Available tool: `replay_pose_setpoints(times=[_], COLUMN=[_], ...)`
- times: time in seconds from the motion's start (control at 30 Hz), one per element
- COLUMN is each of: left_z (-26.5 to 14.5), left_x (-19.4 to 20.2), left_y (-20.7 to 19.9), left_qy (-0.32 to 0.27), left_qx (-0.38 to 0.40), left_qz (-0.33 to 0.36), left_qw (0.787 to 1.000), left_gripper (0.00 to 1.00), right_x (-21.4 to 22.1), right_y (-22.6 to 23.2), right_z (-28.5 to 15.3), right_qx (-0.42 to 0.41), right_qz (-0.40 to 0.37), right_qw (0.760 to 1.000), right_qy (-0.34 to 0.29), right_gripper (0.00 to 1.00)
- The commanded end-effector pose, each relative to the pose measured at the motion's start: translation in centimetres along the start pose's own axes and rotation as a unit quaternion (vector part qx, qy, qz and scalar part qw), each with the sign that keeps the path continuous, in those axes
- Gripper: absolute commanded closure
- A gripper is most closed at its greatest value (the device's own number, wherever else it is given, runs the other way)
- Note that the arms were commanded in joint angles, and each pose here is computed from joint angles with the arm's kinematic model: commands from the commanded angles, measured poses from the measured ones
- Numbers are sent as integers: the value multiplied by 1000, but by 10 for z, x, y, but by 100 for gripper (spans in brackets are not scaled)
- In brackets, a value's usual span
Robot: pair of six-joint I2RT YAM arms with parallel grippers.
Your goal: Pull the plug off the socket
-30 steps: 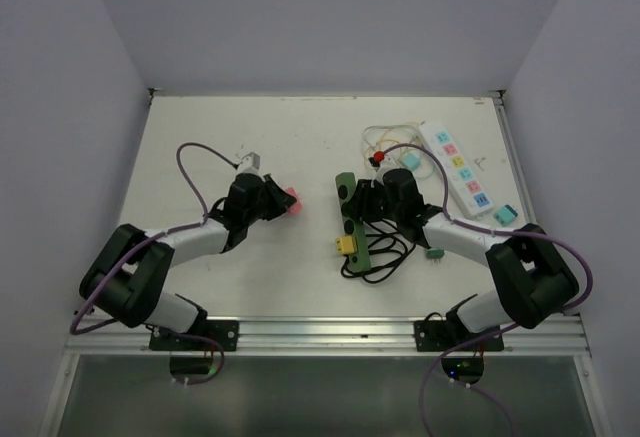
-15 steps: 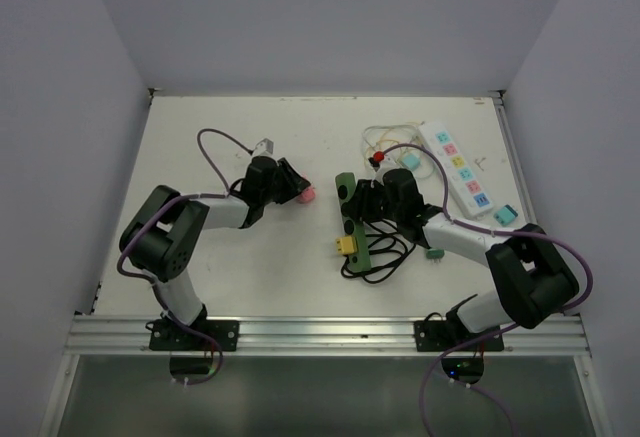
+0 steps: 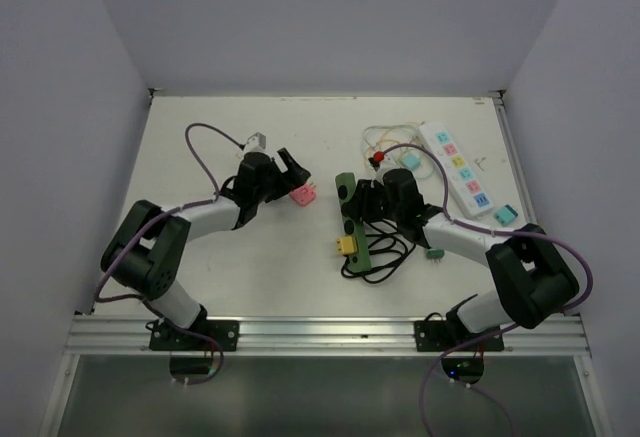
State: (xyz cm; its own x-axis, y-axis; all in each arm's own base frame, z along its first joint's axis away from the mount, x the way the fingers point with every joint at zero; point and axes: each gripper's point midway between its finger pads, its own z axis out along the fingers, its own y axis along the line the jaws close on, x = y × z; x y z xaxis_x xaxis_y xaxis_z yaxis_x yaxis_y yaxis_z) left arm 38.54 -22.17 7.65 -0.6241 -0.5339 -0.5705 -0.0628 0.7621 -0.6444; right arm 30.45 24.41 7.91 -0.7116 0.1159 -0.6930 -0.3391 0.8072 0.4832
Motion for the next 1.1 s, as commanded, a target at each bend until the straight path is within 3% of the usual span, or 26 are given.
replay_pose_setpoints(times=[0.0, 0.23, 0.53, 0.8, 1.07], left_z=[-22, -53, -85, -96, -99], left_x=[-24, -15, 83, 129, 169], left_y=[-9, -27, -77, -93, -101], left_qy=[-34, -11, 115, 164, 206], left_qx=[5, 31, 109, 141, 149], left_qz=[27, 55, 111, 103, 99], left_qw=[999, 998, 981, 971, 962], left_gripper=[6, 2, 0, 1, 13], right_x=[3, 3, -1, -2, -3], right_y=[-14, -14, -12, -13, -12], right_z=[0, -1, -4, -5, -6], right_qx=[19, 19, 14, 15, 15], right_qz=[-39, -38, -39, -39, -41], right_qw=[999, 999, 999, 999, 999], right_qy=[6, 3, -9, -14, -18], right_gripper=[100, 100, 100, 100, 100])
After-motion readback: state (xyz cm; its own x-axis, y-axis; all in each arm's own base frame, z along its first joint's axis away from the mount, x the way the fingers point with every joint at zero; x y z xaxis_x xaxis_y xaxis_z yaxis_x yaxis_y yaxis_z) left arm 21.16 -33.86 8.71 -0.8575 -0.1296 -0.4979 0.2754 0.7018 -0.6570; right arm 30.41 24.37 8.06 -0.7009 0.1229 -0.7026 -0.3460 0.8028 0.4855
